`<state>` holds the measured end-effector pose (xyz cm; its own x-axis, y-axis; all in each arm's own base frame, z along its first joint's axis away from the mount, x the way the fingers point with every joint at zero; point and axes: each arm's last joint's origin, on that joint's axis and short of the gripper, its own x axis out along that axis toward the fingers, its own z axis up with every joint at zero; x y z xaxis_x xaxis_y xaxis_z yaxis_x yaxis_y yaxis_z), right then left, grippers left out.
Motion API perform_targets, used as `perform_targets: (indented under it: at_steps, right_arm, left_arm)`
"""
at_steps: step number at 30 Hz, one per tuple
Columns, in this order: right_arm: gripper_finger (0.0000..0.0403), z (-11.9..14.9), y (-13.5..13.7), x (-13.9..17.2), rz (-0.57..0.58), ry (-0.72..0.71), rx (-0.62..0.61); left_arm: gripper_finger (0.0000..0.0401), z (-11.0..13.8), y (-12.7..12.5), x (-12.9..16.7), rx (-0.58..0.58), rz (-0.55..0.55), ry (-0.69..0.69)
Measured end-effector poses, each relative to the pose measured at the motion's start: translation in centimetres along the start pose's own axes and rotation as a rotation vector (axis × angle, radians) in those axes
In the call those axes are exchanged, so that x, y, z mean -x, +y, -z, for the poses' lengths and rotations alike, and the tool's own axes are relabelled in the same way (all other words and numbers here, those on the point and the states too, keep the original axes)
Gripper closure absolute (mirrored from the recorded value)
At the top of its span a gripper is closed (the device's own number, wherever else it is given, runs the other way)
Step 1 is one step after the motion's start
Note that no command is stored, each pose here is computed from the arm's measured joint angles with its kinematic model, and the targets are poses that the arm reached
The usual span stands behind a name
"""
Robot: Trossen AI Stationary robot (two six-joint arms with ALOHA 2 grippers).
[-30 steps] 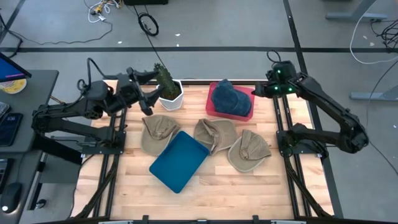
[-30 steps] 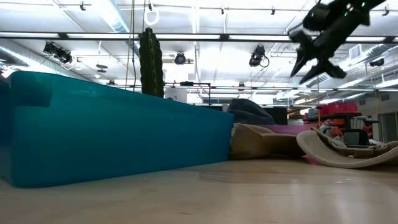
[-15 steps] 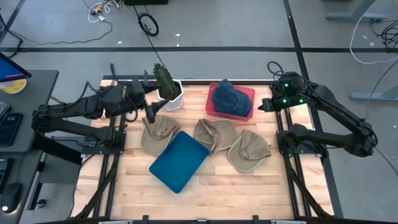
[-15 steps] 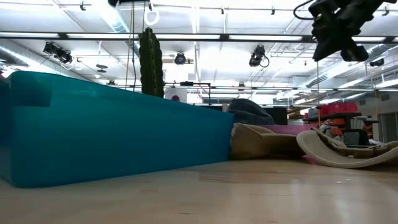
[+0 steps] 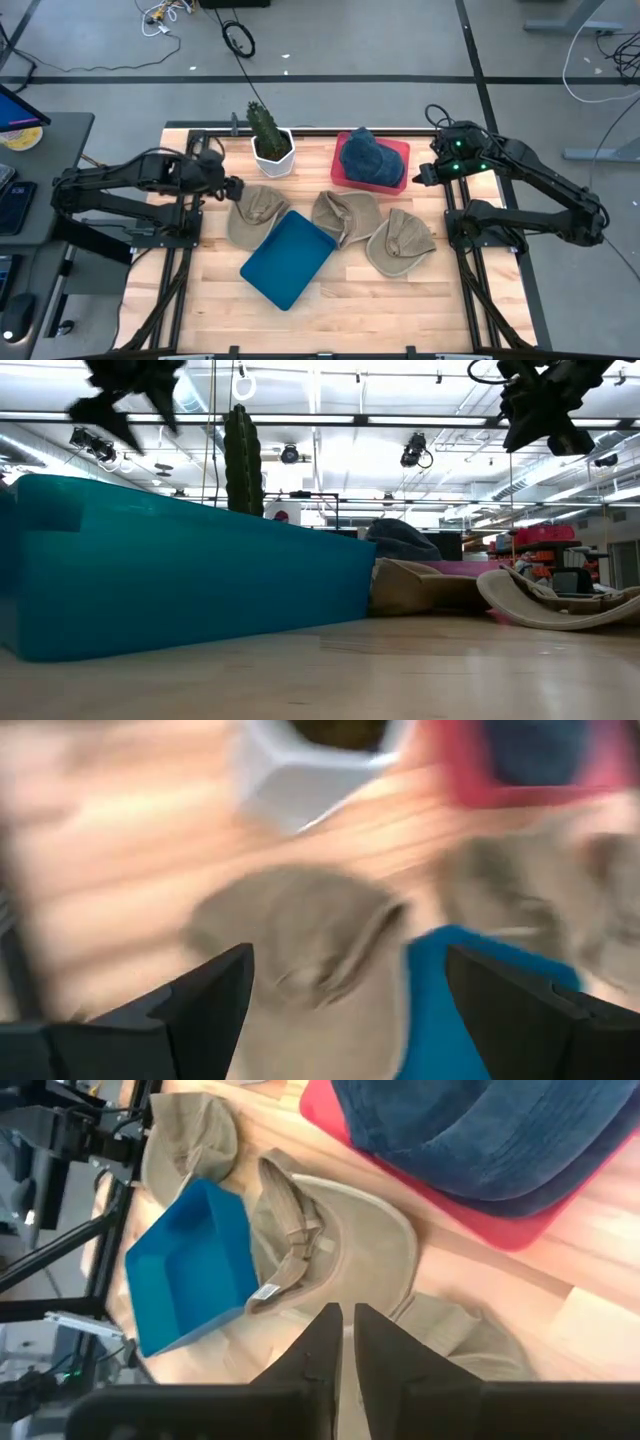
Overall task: Pick & Place hat
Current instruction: Put the left brown cap into the blue bin
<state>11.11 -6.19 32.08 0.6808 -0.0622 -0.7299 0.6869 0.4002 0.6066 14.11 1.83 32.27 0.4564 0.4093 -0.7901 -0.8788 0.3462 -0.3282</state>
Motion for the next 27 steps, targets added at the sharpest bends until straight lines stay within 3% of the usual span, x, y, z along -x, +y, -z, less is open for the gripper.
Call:
perform_targets:
  at_steps: [5, 13, 21, 27]
  right_arm:
    - [0.0340, -0.1, 0.1, -0.3, 0.027, -0.007, 0.007]
    - [0.0251, -0.6, 0.5, -1.2, 0.028, 0.002, 0.044]
    - [0.0197, -0.5, 0.7, -1.3, 0.053, -0.013, 0.060]
    - [0.0193, -0.2, 0.9, -1.4, 0.043, 0.004, 0.082]
  left_arm:
    - [0.0071, 0.1, 1.2, -0.6, 0.101, -0.170, 0.043]
    - [0.0071, -0.5, 0.2, -3.1, 0.063, -0.273, 0.079]
    - [0.0071, -0.2, -1.6, -6.4, -0.087, -0.323, 0.217]
    - [0.0071, 0.3, -1.7, -8.9, -0.076, -0.290, 0.281]
